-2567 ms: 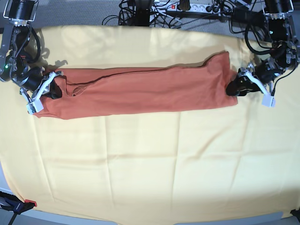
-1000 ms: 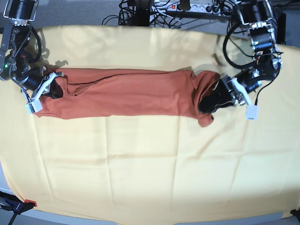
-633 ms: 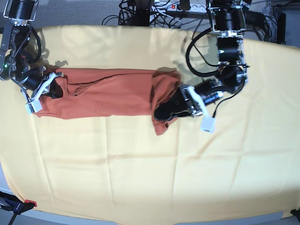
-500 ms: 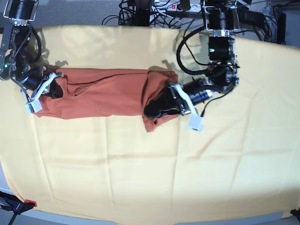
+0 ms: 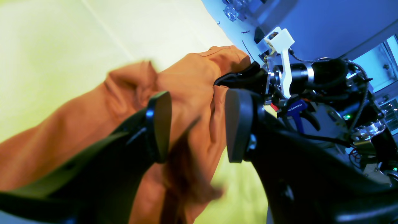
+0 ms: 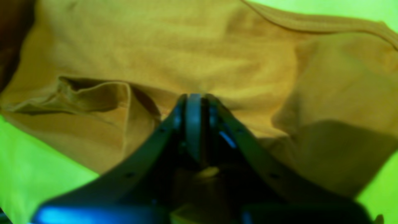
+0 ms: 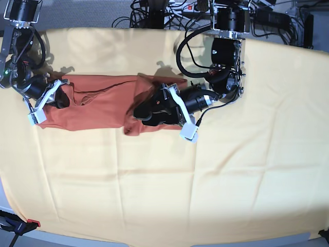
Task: Fold the T-shirt properly
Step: 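Fold the strip end over toward the right gripper with the left gripper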
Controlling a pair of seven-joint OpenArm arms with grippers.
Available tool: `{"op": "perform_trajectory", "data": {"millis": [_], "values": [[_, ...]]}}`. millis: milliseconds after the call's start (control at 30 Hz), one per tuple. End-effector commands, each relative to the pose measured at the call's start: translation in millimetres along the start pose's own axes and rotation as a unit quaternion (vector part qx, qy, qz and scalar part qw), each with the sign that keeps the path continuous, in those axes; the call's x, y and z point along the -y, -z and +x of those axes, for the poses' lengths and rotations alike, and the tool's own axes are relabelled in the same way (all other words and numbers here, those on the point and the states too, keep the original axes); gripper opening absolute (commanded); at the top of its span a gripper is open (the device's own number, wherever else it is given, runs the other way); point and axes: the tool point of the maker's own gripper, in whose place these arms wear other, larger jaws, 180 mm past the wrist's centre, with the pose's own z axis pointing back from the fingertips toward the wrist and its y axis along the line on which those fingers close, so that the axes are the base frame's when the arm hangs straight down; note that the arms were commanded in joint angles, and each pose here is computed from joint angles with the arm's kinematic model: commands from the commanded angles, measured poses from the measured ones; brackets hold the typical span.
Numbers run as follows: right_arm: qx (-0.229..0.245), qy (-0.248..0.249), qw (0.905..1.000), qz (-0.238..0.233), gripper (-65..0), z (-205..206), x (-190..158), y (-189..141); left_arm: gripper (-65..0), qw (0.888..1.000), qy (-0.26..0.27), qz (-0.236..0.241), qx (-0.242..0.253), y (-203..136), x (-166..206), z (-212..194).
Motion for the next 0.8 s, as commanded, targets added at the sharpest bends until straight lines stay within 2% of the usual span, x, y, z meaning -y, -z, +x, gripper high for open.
{"op": "perform_trajectory", "data": {"millis": [0, 200, 233, 267, 333, 500, 667, 767], "values": [[0.007, -0.010, 0.9999, -0.007, -52.9, 9, 6, -6, -35.0, 0.999, 0.010, -0.023, 0.034, 3, 11, 21], [0.009, -0.011, 0.9999, -0.007, -51.2, 10, 6, -6, -35.4, 0.997, -0.007, -0.048, 0.063, 1, 20, 33], [0.011, -0.012, 0.9998, -0.006, -51.2, 12, 6, -6, -38.2, 0.997, -0.006, -0.045, 0.062, 1, 18, 33], [0.013, -0.018, 0.9997, -0.004, -51.2, 15, 6, -6, -44.9, 0.997, -0.005, -0.042, 0.062, 0, 17, 33], [0.025, -0.023, 0.9994, -0.006, -51.2, 26, 8, -7, -65.0, 0.998, 0.003, -0.023, 0.053, -2, 9, 30], [0.076, -0.051, 0.9955, -0.024, -49.4, 71, 14, -19, -65.0, 0.999, 0.029, 0.034, 0.007, -13, -16, 13], [0.123, -0.078, 0.9874, -0.063, -27.6, 108, 28, -49, -65.0, 0.998, 0.028, 0.055, -0.016, -30, -27, -1], [0.118, -0.075, 0.9860, -0.092, -24.4, 106, 45, -65, -65.0, 0.996, 0.036, 0.070, -0.032, -44, -37, -5]]}}
